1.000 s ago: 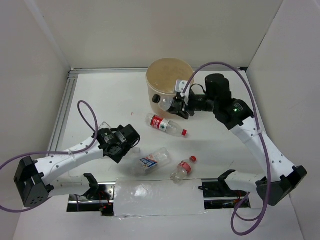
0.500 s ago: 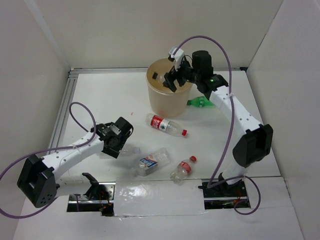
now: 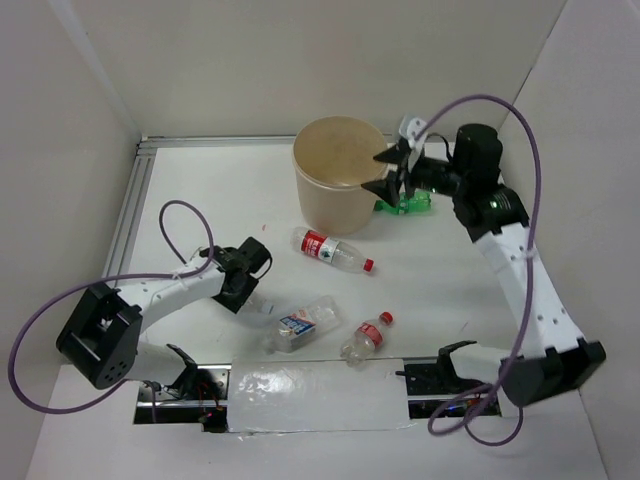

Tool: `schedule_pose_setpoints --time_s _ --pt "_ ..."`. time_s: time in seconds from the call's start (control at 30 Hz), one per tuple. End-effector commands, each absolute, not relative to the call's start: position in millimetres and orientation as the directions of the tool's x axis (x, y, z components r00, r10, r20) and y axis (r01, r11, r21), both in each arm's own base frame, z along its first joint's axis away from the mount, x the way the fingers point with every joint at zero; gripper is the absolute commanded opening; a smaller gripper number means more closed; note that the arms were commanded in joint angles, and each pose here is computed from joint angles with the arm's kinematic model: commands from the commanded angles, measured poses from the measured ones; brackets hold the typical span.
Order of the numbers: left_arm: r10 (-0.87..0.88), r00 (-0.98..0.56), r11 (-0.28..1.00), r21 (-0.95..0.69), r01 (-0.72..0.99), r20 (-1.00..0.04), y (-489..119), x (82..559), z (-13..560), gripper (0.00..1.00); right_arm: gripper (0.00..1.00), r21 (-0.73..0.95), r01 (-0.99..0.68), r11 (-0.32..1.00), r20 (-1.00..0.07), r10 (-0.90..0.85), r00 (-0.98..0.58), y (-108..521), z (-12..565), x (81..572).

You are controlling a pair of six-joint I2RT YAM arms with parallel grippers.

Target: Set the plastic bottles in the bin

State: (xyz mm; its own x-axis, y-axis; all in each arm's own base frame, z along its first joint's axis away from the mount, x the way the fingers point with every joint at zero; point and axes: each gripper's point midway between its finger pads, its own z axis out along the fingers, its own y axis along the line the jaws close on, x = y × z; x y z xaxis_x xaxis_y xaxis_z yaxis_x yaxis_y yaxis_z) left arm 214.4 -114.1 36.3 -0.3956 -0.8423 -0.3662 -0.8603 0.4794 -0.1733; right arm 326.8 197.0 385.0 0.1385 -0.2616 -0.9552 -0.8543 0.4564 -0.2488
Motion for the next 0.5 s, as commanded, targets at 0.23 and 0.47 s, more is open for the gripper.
schedule_pose_setpoints --time_s 0.23,0.47 --pt "-0.613 -0.452 0.790 -0.477 -0.386 -0.648 -187.6 293.1 222.0 0.16 0.53 -0.294 -0.946 0.137 -0.881 -0.422 0.213 180.4 247.8 206.3" --pt "-0.492 -0.222 0.847 -0.522 0.103 -0.842 -268.9 353.9 363.4 0.16 0.65 -0.219 -0.969 0.113 -0.878 -0.457 0.145 175.3 198.7 185.5"
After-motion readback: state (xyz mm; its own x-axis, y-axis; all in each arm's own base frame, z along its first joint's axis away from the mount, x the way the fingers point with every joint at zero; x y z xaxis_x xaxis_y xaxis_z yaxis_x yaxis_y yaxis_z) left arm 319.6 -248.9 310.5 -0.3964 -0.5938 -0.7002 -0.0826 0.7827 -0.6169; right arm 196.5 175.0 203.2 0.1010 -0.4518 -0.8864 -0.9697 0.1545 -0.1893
